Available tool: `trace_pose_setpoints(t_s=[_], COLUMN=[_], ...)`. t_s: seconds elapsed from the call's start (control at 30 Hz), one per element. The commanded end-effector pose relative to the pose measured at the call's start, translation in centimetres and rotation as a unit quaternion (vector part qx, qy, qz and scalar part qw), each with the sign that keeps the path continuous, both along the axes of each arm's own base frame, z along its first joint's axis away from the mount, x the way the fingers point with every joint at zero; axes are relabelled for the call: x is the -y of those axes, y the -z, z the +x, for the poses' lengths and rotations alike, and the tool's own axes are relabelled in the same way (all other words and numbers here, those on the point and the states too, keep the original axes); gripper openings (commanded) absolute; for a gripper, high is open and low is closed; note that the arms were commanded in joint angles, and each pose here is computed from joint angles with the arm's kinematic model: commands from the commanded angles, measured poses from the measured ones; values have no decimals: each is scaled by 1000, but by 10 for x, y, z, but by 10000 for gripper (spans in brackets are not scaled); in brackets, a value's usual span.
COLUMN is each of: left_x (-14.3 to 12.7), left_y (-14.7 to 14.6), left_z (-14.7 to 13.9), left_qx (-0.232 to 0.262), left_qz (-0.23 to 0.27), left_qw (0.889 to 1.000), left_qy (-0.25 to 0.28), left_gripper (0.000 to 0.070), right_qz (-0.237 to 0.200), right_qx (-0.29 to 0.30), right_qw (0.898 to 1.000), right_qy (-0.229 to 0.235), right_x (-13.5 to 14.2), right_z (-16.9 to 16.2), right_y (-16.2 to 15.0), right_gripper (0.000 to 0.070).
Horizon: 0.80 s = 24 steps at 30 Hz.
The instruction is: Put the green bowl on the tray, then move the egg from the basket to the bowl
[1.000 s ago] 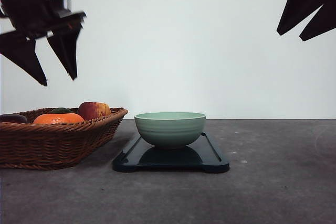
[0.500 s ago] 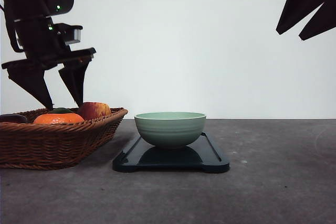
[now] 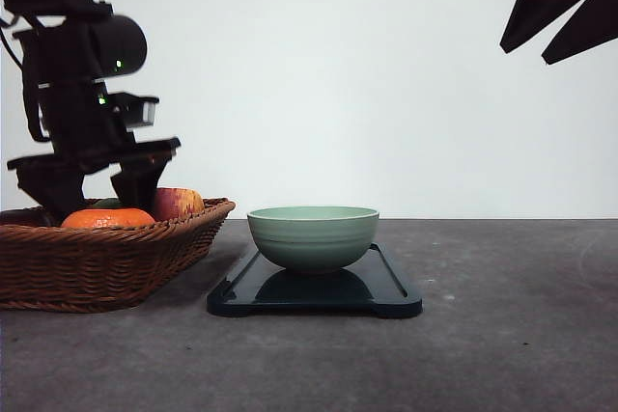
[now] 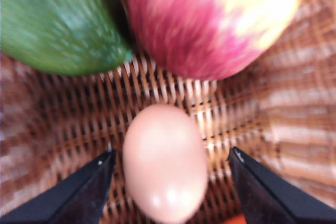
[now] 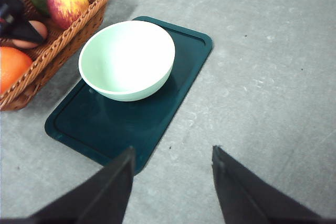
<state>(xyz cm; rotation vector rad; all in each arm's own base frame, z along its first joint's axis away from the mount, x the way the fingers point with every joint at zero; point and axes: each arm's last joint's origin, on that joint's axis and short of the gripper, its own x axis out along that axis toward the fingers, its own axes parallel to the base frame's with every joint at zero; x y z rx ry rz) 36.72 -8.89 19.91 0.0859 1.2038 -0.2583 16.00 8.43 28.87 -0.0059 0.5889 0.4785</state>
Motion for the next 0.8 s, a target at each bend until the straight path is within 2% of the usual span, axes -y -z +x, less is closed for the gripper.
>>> trace_pose_setpoints(t_s=[0.0, 0.5, 0.6, 0.67, 0.77], left_x=[3, 3, 3, 3, 3], left_y=[1, 4, 4, 4, 4], left_z=[7, 9, 9, 9, 9], left_qx=[8, 15, 14, 14, 13], left_qz=[0, 10, 10, 10, 10], left_qw=[1000, 1000, 1000, 1000, 1000], left_qy=[-1, -5, -5, -5, -5], left_gripper=[441, 421, 313, 265, 264], right_qz=[6, 11, 11, 11, 11], right_qx=[1, -2, -2, -2, -2], right_qw=[1000, 1000, 1000, 1000, 1000], right_qy=[1, 4, 4, 4, 4], right_x=[-2, -2, -2, -2, -2], right_z=[1, 1, 1, 1, 1], right_y=[-1, -1, -1, -1, -1], right_gripper=[292, 292, 292, 292, 292])
